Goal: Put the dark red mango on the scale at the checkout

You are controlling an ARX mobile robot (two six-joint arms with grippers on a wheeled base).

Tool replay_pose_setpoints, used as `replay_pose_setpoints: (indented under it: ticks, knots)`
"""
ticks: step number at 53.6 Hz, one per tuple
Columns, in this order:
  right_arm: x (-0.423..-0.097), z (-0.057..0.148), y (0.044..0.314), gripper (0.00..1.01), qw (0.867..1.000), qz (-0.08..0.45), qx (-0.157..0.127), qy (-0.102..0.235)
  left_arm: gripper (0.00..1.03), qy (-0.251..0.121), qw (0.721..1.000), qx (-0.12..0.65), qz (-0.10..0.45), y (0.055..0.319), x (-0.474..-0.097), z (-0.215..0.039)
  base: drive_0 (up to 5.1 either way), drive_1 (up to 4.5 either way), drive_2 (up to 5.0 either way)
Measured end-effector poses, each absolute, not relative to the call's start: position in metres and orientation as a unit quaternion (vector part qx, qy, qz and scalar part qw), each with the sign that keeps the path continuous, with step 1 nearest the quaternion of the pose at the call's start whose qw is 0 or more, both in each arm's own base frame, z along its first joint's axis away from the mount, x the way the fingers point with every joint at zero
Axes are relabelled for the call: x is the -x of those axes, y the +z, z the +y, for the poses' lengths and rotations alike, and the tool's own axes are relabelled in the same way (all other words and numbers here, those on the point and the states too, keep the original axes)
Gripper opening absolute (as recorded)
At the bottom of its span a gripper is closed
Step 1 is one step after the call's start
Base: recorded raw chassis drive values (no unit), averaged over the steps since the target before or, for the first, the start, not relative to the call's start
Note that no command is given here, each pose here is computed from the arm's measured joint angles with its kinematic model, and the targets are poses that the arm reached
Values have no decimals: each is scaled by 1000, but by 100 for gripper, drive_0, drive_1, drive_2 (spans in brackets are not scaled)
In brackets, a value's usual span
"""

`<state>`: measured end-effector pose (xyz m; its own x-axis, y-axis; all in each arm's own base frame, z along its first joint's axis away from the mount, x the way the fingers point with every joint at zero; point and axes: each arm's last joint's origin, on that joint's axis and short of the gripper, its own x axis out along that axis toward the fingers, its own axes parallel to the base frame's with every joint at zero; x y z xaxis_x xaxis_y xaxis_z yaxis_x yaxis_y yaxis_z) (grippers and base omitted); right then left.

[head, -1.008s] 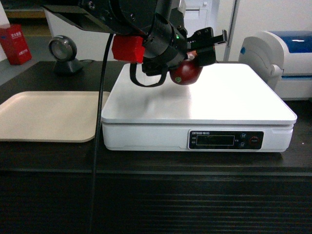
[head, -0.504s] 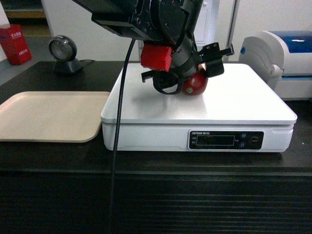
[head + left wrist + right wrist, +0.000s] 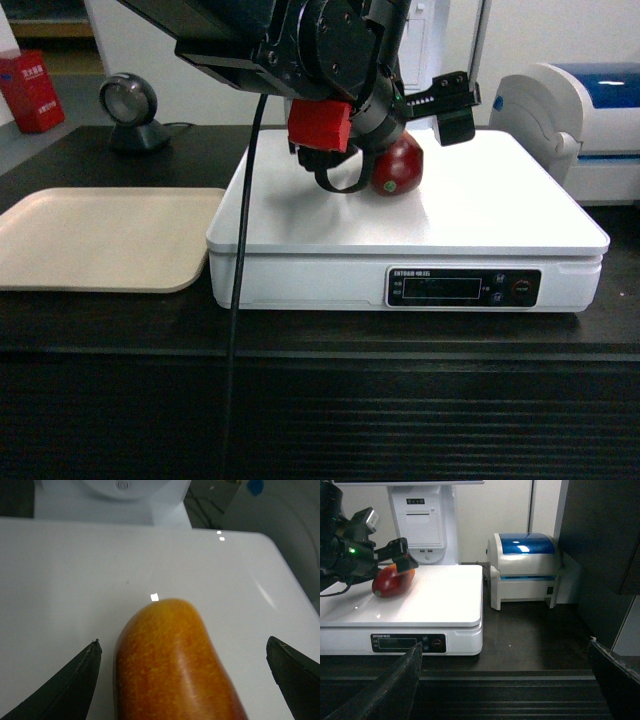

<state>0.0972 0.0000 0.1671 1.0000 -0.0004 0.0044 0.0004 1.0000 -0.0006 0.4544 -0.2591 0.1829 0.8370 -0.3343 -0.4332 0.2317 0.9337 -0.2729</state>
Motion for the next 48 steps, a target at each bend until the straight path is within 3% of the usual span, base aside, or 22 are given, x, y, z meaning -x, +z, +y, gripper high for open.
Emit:
replay_pose_setpoints:
  ticks: [8, 14, 19, 25, 34, 39, 42, 48]
  knots:
    - [-97, 0, 167, 98, 1000, -2, 0, 0, 98, -183, 972, 84, 124, 230, -435, -252, 0, 0, 0]
    - [-97, 0, 167, 98, 1000, -2, 0, 0, 98, -218, 973, 73, 10, 283, -405, -236, 0, 0, 0]
    - [-97, 0, 167, 98, 1000, -2, 0, 0, 98, -226, 972, 54, -41, 299, -385, -221, 0, 0, 0]
    - [-97, 0, 167, 98, 1000, -2, 0, 0, 98, -218, 973, 27, -67, 300, -365, -192, 0, 0, 0]
    - [-97, 0, 167, 98, 1000, -2, 0, 0, 98, -168, 980, 17, -100, 317, -327, -123, 0, 0, 0]
    - [-97, 0, 167, 98, 1000, -2, 0, 0, 96, -127, 986, 17, -107, 334, -316, -104, 0, 0, 0]
    - [-97, 0, 167, 98, 1000, -3, 0, 0, 85, -54, 996, 14, -66, 341, -303, -87, 0, 0, 0]
    - [-97, 0, 167, 98, 1000, -2, 0, 0, 65, -2, 1000, 3, -23, 313, -272, -56, 0, 0, 0]
